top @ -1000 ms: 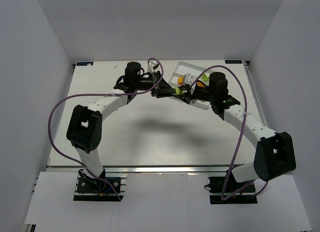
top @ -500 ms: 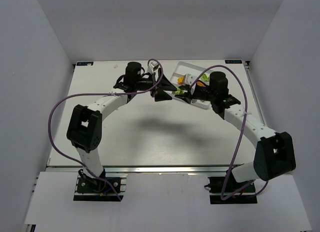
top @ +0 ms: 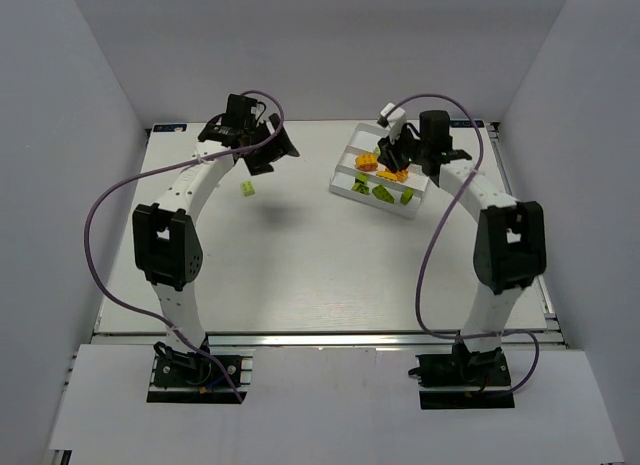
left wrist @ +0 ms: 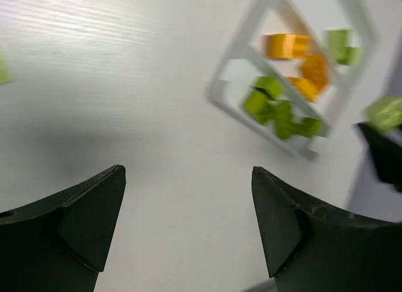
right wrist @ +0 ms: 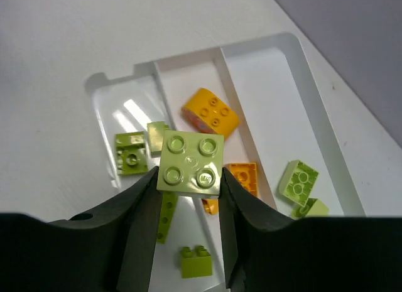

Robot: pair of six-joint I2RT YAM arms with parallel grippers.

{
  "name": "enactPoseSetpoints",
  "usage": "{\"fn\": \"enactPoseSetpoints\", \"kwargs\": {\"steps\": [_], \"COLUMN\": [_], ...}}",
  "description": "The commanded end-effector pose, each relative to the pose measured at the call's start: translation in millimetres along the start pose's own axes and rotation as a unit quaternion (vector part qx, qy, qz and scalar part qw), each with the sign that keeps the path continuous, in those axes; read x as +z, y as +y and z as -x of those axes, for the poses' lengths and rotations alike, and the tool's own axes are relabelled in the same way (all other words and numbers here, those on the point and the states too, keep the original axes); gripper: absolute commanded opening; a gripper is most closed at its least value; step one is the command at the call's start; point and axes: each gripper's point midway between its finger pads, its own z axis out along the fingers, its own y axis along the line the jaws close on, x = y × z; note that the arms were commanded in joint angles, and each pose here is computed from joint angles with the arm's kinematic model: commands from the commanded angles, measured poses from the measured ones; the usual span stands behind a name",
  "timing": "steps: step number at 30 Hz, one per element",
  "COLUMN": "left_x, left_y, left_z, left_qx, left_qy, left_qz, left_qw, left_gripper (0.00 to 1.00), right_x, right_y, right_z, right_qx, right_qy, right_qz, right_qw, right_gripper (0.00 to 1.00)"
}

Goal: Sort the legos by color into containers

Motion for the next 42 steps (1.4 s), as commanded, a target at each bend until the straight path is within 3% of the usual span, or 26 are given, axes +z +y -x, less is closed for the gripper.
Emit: {"fn": "enactPoseSetpoints", "kwargs": {"steps": [1,3,4,14,17,18,19,21,23,28,29,33,38,42], "left_x": [-40,-46,-47,-64,-65,-64,-63,-57,-52,-28,-26,0,32,48], "left_y": [68,81,85,112,115,117,118,121,125,141,143,156,178,183], "left_z": [2,0,-2,-21,-18,-17,-16,-12,-6,16,20,24,26,38], "left_qx": [0.061,0.069,0.075,0.079,0.081,0.081,0.085,0.091,0.097,0.114,0.115,0.114,0.085,0.057], "left_qy": [-0.035,-0.039,-0.038,-0.041,-0.048,-0.049,-0.051,-0.055,-0.06,-0.061,-0.063,-0.042,-0.022,-0.028], "left_qz": [0.176,0.203,0.209,0.249,0.259,0.263,0.266,0.273,0.285,0.327,0.336,0.347,0.354,0.331], "left_qw": [0.982,0.976,0.974,0.964,0.961,0.96,0.959,0.956,0.952,0.936,0.933,0.93,0.931,0.941], "left_gripper": [0.91,0.91,0.92,0.94,0.95,0.95,0.96,0.96,0.96,0.94,0.93,0.91,0.81,0.79], "right_x": [19,28,40,83,87,89,91,88,82,52,33,-12,-72,-104], "right_y": [-35,-62,-69,-125,-135,-135,-135,-137,-137,-129,-131,-103,-47,-16], "right_z": [-33,-18,-38,-65,-72,-75,-76,-74,-64,-41,-19,12,46,62], "right_qx": [0.057,0.061,0.078,0.075,0.077,0.078,0.079,0.08,0.082,0.107,0.107,0.127,0.094,0.084], "right_qy": [0.078,0.07,0.087,0.095,0.097,0.098,0.098,0.093,0.084,0.048,0.026,-0.027,-0.101,-0.126], "right_qz": [-0.033,-0.056,-0.059,-0.125,-0.132,-0.131,-0.13,-0.127,-0.124,-0.116,-0.12,-0.076,-0.021,0.002], "right_qw": [0.995,0.994,0.991,0.985,0.983,0.983,0.984,0.984,0.985,0.986,0.987,0.989,0.99,0.988], "right_gripper": [0.1,0.11,0.11,0.17,0.41,0.55,0.63,0.72,0.75,0.72,0.7,0.57,0.44,0.47]}}
